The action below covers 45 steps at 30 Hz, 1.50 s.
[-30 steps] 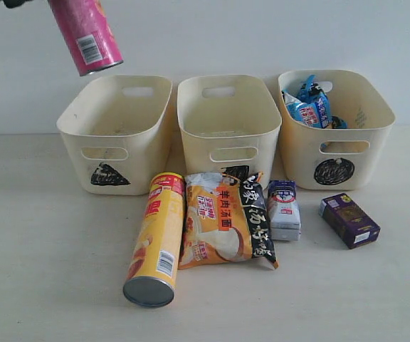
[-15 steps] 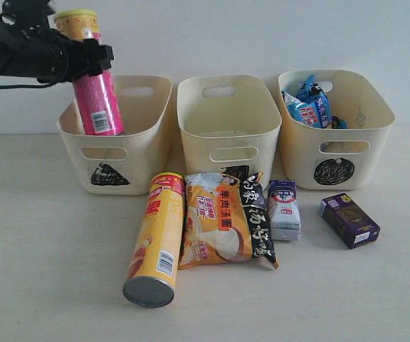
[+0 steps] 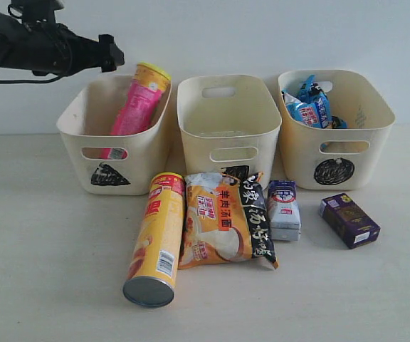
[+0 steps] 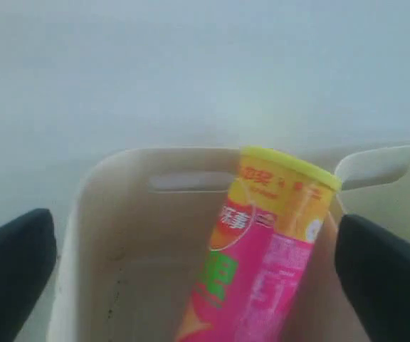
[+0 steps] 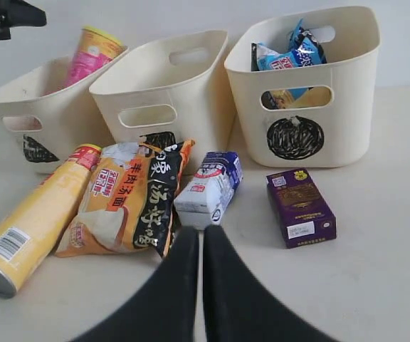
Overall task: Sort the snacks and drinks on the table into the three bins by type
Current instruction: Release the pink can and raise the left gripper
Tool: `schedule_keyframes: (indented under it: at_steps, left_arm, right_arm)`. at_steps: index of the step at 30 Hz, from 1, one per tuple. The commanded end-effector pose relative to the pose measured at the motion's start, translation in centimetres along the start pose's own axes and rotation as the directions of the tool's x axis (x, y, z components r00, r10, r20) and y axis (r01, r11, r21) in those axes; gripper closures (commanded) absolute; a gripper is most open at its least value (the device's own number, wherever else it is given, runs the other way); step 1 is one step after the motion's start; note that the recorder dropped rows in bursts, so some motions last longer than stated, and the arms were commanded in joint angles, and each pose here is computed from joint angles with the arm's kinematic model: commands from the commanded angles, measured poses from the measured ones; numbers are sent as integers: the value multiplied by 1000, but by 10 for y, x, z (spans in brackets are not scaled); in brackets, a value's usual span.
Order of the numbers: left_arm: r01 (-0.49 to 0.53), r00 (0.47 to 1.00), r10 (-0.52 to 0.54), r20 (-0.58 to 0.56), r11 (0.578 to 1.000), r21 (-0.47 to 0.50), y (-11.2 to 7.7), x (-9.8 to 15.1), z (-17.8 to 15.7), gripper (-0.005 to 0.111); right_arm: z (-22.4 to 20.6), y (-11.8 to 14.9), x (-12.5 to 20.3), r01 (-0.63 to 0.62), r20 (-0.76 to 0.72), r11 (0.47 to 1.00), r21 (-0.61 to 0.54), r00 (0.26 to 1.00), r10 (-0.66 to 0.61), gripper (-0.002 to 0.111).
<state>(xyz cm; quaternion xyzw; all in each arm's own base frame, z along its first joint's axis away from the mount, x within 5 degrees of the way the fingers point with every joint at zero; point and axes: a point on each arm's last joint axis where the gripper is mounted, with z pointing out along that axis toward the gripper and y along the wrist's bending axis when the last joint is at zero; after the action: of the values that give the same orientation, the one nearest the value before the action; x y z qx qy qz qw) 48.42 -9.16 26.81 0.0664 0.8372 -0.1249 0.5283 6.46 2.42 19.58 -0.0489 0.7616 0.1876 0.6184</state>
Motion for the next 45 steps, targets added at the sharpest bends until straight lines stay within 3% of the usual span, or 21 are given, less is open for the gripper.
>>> schedule_keyframes:
  at_steps: [1, 4, 6, 13, 14, 18, 23, 30, 36, 42, 45]
  left_arm:
    - [31, 998, -33, 50, 999, 35, -8, -28, -27, -3]
    - [79, 995, -84, 59, 994, 77, -16, -43, -48, 3]
    - [79, 996, -84, 32, 989, 121, -22, -49, -60, 15]
    - [66, 981, -4, -192, 946, 318, -46, -44, -92, 96]
    - [72, 975, 6, -223, 938, 340, -49, -42, -95, 102]
    - [169, 931, -35, -363, 924, 343, -52, -34, -104, 102]
    - [156, 924, -54, -378, 957, 246, -48, -37, -127, 102]
    - [132, 954, -55, -295, 959, 250, -55, -45, -184, 102]
    - [110, 987, -80, -136, 967, 228, -59, -48, -238, 102]
    - [208, 977, -214, 0, 946, 247, -63, -35, -285, 102]
    - [253, 964, -265, 7, 926, 280, -67, -25, -300, 102]
  right_arm:
    - [0, 0, 1, -1, 2, 1000, -1, 1000, 1, 108]
    - [0, 0, 1, -1, 2, 1000, -1, 1000, 1, 108]
    - [0, 0, 1, -1, 2, 1000, -1, 1000, 1, 108]
    - [0, 0, 1, -5, 2, 1000, -1, 1000, 5, 108]
    - [0, 0, 1, -5, 2, 1000, -1, 1000, 5, 108]
    - [0, 0, 1, -5, 2, 1000, -1, 1000, 5, 108]
    - [0, 0, 1, -5, 2, 1000, -1, 1000, 5, 108]
    - [0, 0, 1, 6, 2, 1000, -1, 1000, -6, 108]
    - [0, 0, 1, 11, 2, 1000, -1, 1000, -11, 108]
    - [0, 0, 1, 21, 2, 1000, -1, 1000, -21, 108]
    - [0, 0, 1, 20, 4, 1000, -1, 1000, -20, 108]
